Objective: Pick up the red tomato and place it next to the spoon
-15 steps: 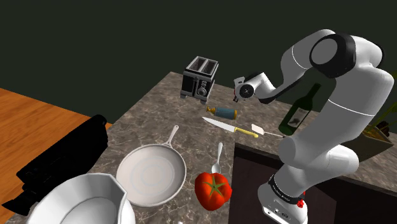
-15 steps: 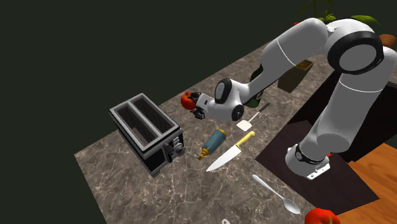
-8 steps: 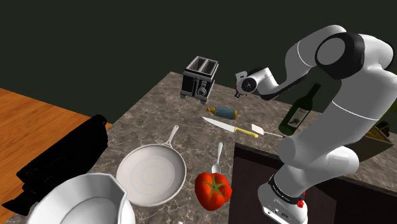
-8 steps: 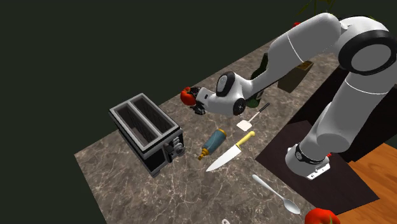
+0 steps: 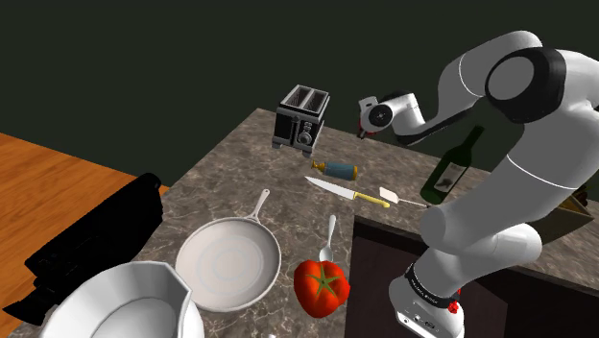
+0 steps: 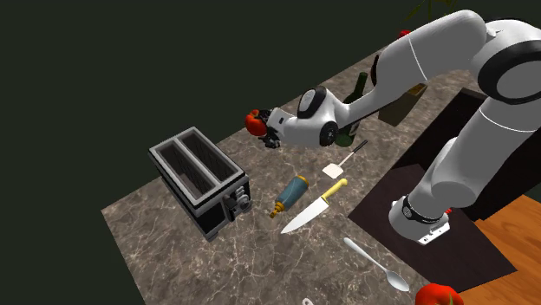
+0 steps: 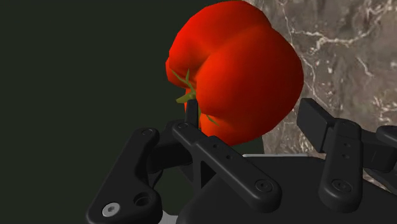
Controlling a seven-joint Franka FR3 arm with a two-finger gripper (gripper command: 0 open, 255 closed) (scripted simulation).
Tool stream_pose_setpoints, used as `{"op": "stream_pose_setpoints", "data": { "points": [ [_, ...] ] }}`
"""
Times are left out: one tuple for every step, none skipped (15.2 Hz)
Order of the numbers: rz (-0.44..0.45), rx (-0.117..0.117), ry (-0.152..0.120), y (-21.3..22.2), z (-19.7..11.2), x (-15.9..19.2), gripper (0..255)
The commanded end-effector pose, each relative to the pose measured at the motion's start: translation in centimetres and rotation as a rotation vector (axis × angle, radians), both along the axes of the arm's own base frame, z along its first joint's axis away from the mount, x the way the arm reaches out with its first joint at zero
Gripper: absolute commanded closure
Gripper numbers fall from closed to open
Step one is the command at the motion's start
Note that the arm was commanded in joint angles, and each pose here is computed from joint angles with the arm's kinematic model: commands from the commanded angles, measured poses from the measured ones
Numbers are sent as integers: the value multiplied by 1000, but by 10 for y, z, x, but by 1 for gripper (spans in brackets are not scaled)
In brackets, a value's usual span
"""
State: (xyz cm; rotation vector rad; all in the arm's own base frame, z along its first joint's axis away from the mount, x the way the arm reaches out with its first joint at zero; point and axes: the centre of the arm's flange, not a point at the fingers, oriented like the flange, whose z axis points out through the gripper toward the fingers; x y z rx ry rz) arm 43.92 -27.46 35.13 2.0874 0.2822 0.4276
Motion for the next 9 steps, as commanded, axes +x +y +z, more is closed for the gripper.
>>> {"op": "stream_pose_setpoints", "data": {
  "points": [
    [0,0,0,-1,9,-1,255],
    [0,0,0,-1,15,-1,255],
    [0,0,0,-1,20,-1,255],
    [0,0,0,-1,25,-1,255],
    [0,0,0,-1,31,-1,255],
    [0,0,0,-1,36,-1,255],
    [0,0,0,-1,41,-1,255],
    [0,0,0,-1,46,-1,255],
    [0,0,0,-1,52,-1,255]
  ]
}}
